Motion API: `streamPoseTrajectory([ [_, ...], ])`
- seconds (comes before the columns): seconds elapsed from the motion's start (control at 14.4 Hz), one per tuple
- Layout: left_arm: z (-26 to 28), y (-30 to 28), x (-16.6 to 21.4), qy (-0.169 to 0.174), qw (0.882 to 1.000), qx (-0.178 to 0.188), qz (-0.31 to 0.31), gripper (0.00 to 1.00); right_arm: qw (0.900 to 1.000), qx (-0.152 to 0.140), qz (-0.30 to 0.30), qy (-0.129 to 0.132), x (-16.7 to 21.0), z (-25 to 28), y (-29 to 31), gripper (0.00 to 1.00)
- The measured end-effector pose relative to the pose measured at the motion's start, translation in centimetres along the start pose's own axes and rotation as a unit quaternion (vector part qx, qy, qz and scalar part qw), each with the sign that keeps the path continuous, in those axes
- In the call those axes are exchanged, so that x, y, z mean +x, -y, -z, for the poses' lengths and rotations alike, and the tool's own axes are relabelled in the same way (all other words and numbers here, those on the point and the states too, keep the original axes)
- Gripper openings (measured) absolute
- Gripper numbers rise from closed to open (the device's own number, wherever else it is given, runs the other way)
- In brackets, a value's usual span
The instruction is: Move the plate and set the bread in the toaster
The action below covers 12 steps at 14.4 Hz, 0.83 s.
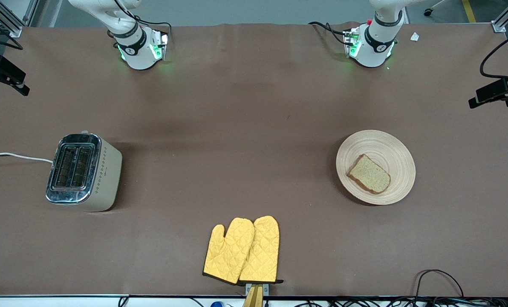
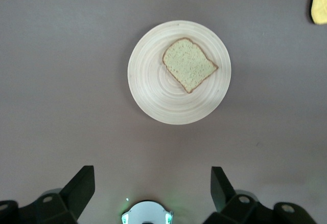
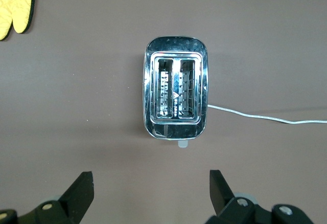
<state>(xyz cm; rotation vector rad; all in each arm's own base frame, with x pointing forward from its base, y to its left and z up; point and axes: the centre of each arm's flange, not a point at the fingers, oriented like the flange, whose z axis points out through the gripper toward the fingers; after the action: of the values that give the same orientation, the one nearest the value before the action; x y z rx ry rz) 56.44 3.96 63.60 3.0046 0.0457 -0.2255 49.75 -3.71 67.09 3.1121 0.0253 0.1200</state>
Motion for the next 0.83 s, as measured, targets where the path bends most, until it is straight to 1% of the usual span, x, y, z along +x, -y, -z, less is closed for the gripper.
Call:
streamPoseTrajectory([
  [0.07, -0.8, 1.5, 0.5, 0.008, 1.000, -0.018, -0.008, 1.00, 1.000, 0.000, 0.000, 0.000, 0.0, 0.0, 0.0, 1.00],
  [0.14, -1.6, 3.3, 1.0, 0.014, 0.999, -0.045, -0.004, 1.00, 1.000, 0.000, 0.000, 0.000, 0.0, 0.0, 0.0, 1.00],
  [0.21, -2.5, 5.5, 1.5, 0.020, 0.997, -0.081, 0.006, 1.00, 1.000, 0.000, -0.001, 0.000, 0.0, 0.0, -0.1, 1.00],
  [0.35, -5.3, 9.3, 2.3, 0.038, 0.987, -0.152, 0.027, 1.00, 1.000, 0.000, -0.003, 0.001, 0.0, -0.1, -0.3, 1.00],
  [0.42, -7.2, 10.3, 2.9, 0.050, 0.982, -0.181, 0.035, 1.00, 1.000, 0.000, -0.004, 0.001, 0.0, -0.1, -0.5, 1.00],
  [0.49, -9.2, 10.8, 3.6, 0.061, 0.977, -0.202, 0.040, 1.00, 1.000, 0.000, -0.005, 0.001, 0.0, -0.1, -0.5, 1.00],
  [0.56, -11.3, 10.9, 4.6, 0.072, 0.973, -0.215, 0.043, 1.00, 1.000, 0.000, -0.005, 0.001, 0.0, -0.1, -0.5, 1.00],
  [0.69, -15.1, 11.4, 6.4, 0.084, 0.969, -0.228, 0.043, 1.00, 1.000, 0.000, -0.005, 0.001, 0.0, -0.2, -0.5, 1.00],
  [0.83, -18.6, 12.5, 8.0, 0.081, 0.968, -0.236, 0.035, 1.00, 1.000, 0.000, -0.005, -0.001, 0.1, -0.2, -0.5, 1.00],
])
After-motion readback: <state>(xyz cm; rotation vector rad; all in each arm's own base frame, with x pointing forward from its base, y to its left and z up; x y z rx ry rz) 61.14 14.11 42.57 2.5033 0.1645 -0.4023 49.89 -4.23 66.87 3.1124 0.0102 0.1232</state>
